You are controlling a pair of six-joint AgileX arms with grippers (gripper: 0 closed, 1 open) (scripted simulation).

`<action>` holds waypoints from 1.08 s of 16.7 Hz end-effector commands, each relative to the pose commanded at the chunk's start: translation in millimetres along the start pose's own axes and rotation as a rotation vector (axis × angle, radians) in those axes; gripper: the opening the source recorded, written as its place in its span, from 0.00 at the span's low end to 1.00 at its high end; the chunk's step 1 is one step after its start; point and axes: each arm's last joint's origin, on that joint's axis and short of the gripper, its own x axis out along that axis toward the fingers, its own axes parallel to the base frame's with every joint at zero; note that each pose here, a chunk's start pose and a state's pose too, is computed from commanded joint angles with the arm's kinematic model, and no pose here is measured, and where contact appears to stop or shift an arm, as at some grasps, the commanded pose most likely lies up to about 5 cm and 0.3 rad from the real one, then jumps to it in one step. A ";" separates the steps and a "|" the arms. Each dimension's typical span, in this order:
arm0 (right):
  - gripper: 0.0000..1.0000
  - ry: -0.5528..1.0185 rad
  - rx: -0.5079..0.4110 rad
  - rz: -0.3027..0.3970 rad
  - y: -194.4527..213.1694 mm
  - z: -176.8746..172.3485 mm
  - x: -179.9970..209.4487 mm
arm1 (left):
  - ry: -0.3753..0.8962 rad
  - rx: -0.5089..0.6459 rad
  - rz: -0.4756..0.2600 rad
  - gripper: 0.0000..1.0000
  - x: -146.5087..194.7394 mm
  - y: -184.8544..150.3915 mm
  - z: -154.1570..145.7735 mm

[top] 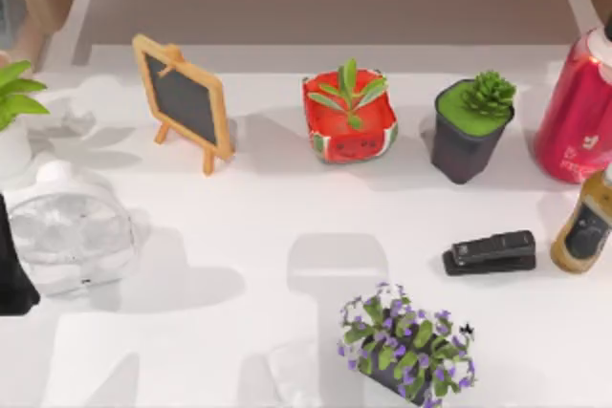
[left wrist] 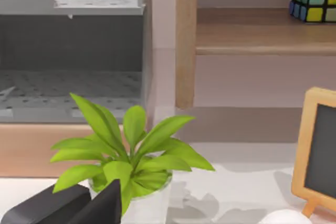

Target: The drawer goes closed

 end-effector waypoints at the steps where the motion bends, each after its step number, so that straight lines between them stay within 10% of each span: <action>1: 1.00 0.000 0.000 0.000 0.0 0.0 3.7 | 0.000 0.000 0.000 1.00 0.0 0.0 0.0; 5: 1.00 0.000 0.000 0.000 0.0 0.0 4.9 | 0.000 0.000 0.000 1.00 0.0 0.0 0.0; 18: 0.02 0.000 0.000 0.000 0.0 0.0 4.9 | 0.000 0.000 0.000 1.00 0.0 0.0 0.0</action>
